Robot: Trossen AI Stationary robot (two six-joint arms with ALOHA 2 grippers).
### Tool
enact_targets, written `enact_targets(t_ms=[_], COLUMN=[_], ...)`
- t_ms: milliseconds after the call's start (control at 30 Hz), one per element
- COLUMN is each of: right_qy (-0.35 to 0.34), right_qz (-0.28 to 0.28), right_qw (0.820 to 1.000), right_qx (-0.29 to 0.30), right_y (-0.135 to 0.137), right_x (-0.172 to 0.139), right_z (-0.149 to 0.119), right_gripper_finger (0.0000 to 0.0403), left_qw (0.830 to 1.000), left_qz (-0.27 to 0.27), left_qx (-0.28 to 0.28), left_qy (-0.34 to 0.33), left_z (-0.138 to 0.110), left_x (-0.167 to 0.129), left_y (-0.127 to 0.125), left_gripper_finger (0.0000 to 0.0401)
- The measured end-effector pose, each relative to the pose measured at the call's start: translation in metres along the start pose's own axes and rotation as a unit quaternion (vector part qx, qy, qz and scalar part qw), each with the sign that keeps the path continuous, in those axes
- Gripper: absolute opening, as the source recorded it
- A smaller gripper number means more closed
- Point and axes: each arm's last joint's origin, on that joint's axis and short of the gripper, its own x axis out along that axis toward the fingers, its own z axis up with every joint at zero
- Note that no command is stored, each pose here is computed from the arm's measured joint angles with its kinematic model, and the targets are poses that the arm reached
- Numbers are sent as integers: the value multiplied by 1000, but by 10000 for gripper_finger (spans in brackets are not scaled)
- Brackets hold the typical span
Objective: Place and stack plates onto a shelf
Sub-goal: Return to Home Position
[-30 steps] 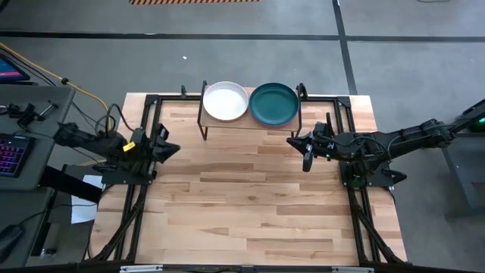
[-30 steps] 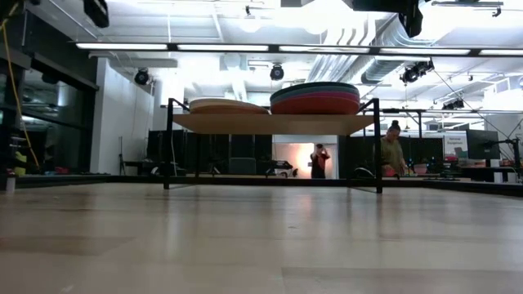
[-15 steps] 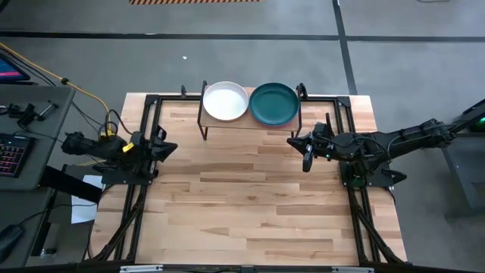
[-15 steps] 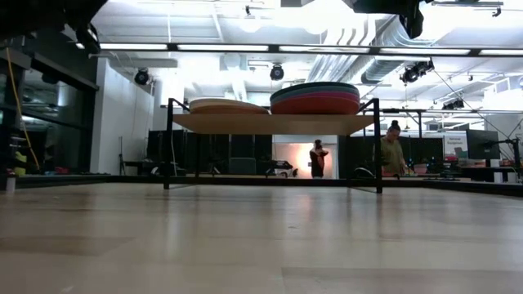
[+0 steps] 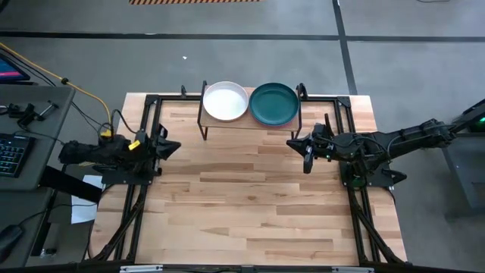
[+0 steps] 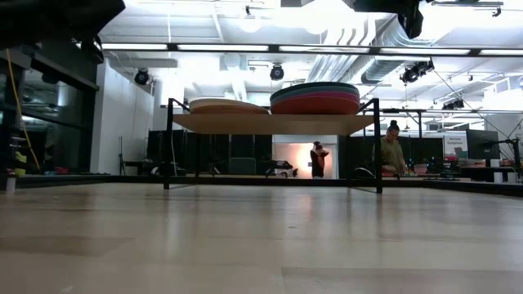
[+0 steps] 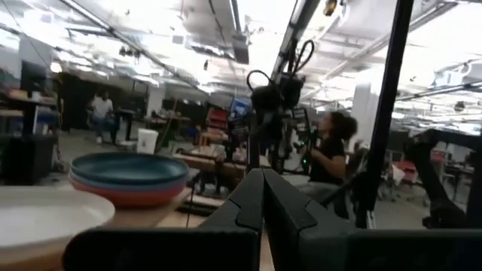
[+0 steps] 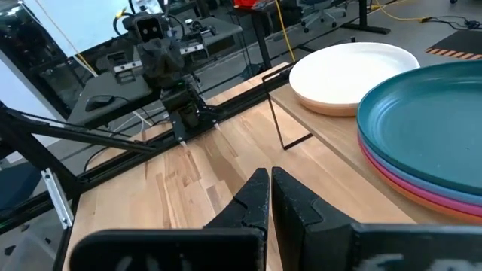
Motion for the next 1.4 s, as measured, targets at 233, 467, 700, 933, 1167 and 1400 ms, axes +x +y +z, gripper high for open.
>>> enact_targets(t_ms=[233,467,700,933,1167,1400], right_qy=[2,5,28,26,-25,-92], right_qz=[-1,0,37,56,132,165], right_qw=[1000,1000,999,998,991,980], right_qx=[-2,19,-8,-5,2,-54], right_y=[0,0,1,-12,-35,-52], right_x=[0,0,-1,-20,-42,-60], right_z=[0,-1,-2,-8,-33,-40], right_gripper_finger=[0,0,0,0,0,0], left_qw=[998,993,993,990,990,990], left_qz=[-1,2,10,16,16,17], left_qx=[-29,-53,-56,-63,-62,-62], left_qy=[51,104,108,124,124,123], left_z=[-10,-40,-41,-45,-45,-44], left_x=[1,-1,-2,-2,-2,-2], left_y=[7,11,12,12,12,12], left_gripper_finger=[0,0,0,0,0,0])
